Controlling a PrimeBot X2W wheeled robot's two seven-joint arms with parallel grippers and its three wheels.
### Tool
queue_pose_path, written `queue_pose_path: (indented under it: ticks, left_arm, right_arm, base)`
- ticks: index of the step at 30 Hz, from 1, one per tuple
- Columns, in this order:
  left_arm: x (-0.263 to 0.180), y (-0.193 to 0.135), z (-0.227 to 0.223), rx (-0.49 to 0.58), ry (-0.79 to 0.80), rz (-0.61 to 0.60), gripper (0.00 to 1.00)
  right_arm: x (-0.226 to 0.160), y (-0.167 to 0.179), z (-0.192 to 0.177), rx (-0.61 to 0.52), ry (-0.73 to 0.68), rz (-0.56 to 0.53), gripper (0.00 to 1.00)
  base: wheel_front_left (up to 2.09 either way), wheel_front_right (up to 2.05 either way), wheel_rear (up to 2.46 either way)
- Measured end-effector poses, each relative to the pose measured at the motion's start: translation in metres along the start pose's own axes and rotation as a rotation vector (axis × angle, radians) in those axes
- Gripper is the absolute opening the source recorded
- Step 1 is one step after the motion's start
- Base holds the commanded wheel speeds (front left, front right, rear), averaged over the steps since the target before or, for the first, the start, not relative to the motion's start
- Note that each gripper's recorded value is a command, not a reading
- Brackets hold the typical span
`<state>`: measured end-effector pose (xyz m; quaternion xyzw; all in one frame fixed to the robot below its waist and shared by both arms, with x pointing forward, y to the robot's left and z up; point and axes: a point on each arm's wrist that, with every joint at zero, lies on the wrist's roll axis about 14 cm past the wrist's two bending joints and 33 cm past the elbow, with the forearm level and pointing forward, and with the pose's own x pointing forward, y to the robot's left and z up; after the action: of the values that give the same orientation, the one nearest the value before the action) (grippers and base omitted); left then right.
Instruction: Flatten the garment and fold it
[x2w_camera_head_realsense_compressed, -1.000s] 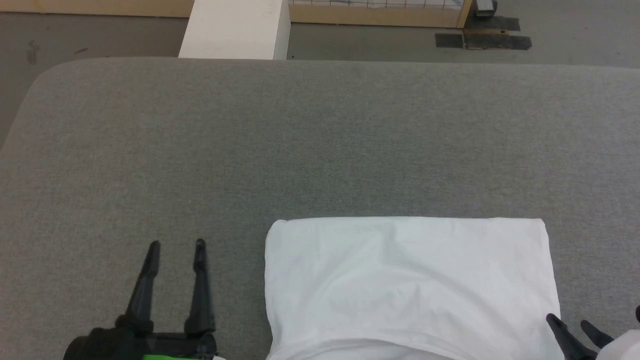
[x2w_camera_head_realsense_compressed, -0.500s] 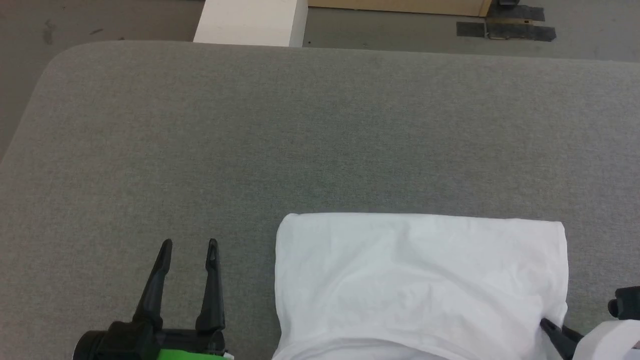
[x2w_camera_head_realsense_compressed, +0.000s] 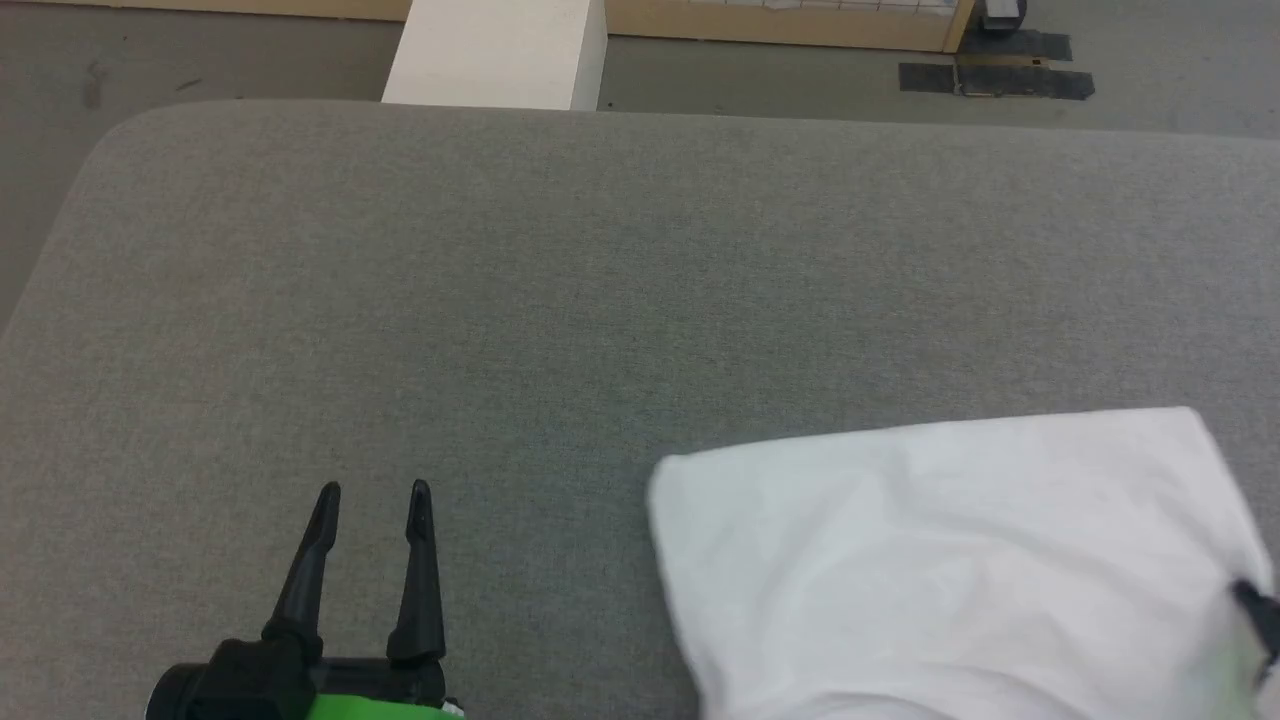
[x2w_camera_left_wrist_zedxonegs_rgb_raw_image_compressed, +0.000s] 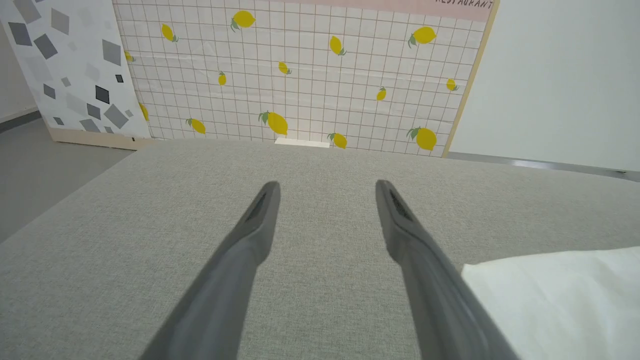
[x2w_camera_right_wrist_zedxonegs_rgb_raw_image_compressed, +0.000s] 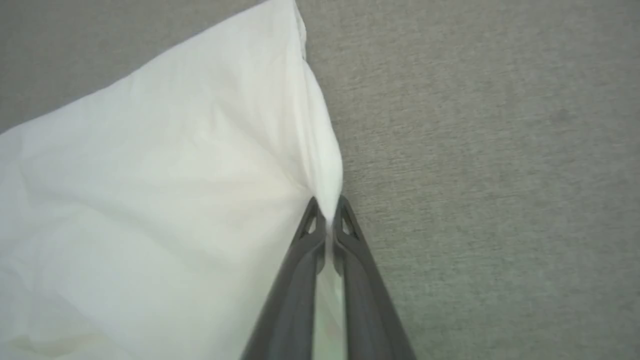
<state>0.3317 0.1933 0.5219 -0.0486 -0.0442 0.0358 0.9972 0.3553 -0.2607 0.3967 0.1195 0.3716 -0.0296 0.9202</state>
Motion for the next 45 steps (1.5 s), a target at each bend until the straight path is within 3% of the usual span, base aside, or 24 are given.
queue_pose_path:
  ticks: [6,11,23,30,39,45]
  left_arm:
    - [0.003,-0.006,-0.004,-0.012,0.01,-0.021,1.0]
    - [0.005,-0.009,-0.01,-0.02,0.027,-0.032,1.0]
    - [0.009,-0.018,-0.02,-0.061,0.048,-0.048,1.0]
    - [0.006,-0.018,-0.019,-0.075,0.044,-0.049,1.0]
    - [0.001,-0.011,-0.017,-0.075,0.037,-0.038,1.0]
    - [-0.002,-0.012,-0.018,-0.087,0.041,-0.032,1.0]
  right_arm:
    - [-0.019,-0.064,0.017,0.023,-0.049,-0.179,0.0]
    - [-0.022,-0.061,0.023,0.0,-0.047,-0.17,0.0]
    - [-0.045,0.09,0.007,-0.122,0.079,0.272,0.0]
    - [-0.058,0.147,-0.006,-0.196,0.125,0.446,0.0]
    - [-0.062,0.207,-0.03,-0.242,0.17,0.612,0.0]
    - [-0.044,0.218,-0.049,-0.289,0.216,0.598,0.0]
  base:
    - [0.0,0.0,0.0]
    - [0.0,0.0,0.0]
    - [0.0,0.0,0.0]
    - [0.0,0.0,0.0]
    - [0.0,0.0,0.0]
    - [0.0,0.0,0.0]
